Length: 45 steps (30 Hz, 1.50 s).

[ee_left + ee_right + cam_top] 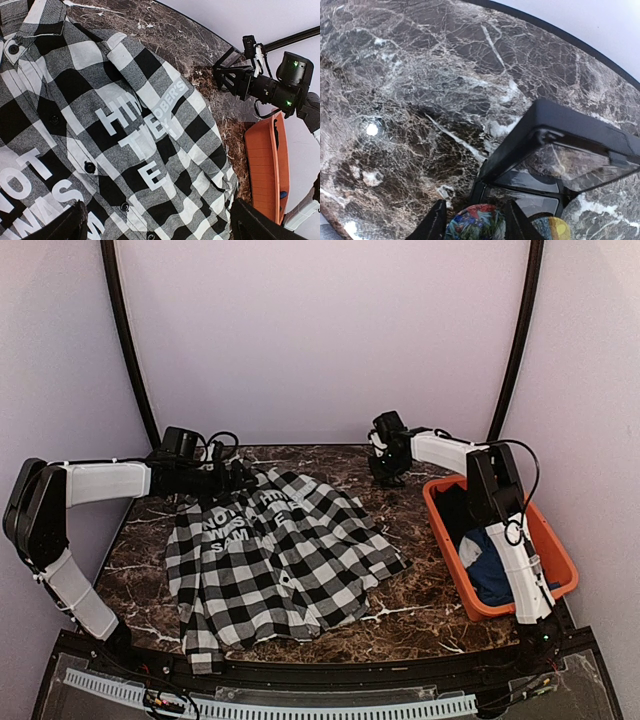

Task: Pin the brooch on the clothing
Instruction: Pick up the brooch from the brooch box.

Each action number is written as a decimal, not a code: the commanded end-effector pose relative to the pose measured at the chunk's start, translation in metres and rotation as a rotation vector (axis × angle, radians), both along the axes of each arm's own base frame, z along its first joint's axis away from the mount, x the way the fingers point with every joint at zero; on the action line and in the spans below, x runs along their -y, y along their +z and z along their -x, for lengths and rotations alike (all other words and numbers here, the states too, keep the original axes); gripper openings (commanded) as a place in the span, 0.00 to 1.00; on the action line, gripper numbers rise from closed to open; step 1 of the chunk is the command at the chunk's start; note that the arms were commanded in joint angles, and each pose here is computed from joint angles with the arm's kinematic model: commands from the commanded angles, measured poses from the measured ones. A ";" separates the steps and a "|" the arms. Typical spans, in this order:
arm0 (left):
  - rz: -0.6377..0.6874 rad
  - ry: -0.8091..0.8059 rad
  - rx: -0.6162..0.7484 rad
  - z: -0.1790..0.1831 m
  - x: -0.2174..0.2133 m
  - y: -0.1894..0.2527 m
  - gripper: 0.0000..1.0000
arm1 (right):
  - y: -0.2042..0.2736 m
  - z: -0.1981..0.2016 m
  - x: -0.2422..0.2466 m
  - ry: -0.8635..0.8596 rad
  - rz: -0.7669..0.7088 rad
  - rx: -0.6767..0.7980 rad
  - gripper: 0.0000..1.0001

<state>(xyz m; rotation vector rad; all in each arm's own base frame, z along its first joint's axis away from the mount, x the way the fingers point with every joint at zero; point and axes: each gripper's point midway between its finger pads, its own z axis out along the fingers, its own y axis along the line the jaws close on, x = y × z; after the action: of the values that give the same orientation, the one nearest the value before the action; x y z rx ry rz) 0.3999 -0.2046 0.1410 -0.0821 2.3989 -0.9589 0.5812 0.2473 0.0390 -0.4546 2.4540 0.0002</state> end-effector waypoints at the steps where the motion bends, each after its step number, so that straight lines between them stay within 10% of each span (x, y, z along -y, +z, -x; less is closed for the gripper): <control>1: 0.002 -0.001 -0.009 0.003 -0.002 -0.004 0.99 | 0.049 -0.002 -0.006 0.006 -0.033 0.085 0.36; 9: 0.006 -0.001 -0.008 0.003 -0.002 -0.004 0.99 | 0.086 0.005 -0.017 0.032 -0.092 0.136 0.31; 13: 0.012 -0.002 -0.007 0.002 -0.001 -0.002 0.99 | 0.076 0.004 -0.013 0.031 -0.055 0.123 0.51; 23: 0.012 -0.003 -0.006 0.003 -0.001 -0.002 0.99 | 0.024 0.005 -0.005 0.003 -0.041 0.013 0.65; 45: 0.014 -0.004 -0.017 0.002 -0.001 -0.006 0.99 | -0.012 0.014 0.003 0.000 -0.068 -0.089 0.64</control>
<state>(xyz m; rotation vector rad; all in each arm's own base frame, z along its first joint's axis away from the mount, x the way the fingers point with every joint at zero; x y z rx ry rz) 0.4002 -0.2059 0.1414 -0.0816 2.3958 -0.9706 0.5728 0.2446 0.0426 -0.4341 2.4923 0.0847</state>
